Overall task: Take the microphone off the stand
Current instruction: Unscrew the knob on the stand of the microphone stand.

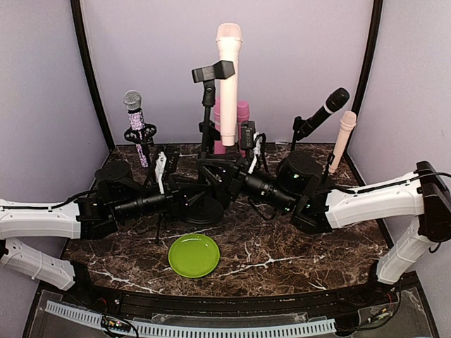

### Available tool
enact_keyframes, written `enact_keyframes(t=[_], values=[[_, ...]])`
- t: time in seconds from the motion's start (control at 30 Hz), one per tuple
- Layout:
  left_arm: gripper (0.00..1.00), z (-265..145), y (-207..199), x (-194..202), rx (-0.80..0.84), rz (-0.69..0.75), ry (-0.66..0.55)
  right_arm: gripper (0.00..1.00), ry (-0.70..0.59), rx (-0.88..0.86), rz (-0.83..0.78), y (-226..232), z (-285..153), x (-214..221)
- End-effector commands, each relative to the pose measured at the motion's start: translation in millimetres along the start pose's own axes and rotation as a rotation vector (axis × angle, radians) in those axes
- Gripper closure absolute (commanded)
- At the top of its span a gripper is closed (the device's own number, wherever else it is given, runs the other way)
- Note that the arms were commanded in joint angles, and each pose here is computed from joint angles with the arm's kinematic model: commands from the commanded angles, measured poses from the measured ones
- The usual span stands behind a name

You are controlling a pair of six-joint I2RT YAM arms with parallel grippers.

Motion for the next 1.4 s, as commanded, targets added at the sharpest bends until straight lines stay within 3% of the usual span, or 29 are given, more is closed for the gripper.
enact_keyframes(t=[0.0,0.13,0.33,0.83,1.07,1.23,1.37], values=[[1.0,-3,-8,-38,0.051,0.042,-0.146,0.67,-0.047,-0.05,-0.038,14,4,-16],[1.0,-3,-11,-40,0.073,0.04,-0.153,0.77,-0.047,-0.053,-0.046,13,0,-18],[1.0,-6,-20,-47,0.149,0.048,-0.177,0.85,-0.051,-0.135,-0.053,17,-17,-30],[1.0,-6,-58,-60,0.519,0.08,-0.176,0.88,0.094,-0.631,0.043,45,-39,-47],[1.0,-2,-60,-57,0.55,0.072,-0.153,0.87,0.128,-0.658,0.059,43,-36,-43],[1.0,-1,-57,-56,0.521,0.084,-0.152,0.78,0.107,-0.572,0.042,34,-36,-43],[1.0,-3,-53,-55,0.467,0.101,-0.163,0.43,0.058,-0.478,0.033,21,-41,-44]])
Point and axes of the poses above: each gripper's point midway between its finger pads, its own z axis out along the fingers, its own y axis along the line the jaws close on, x = y × z, the point moved 6 cm from there along -z, back along the fingers, and after that the axes turned 7 degrees about z, right-handed, at the moved point
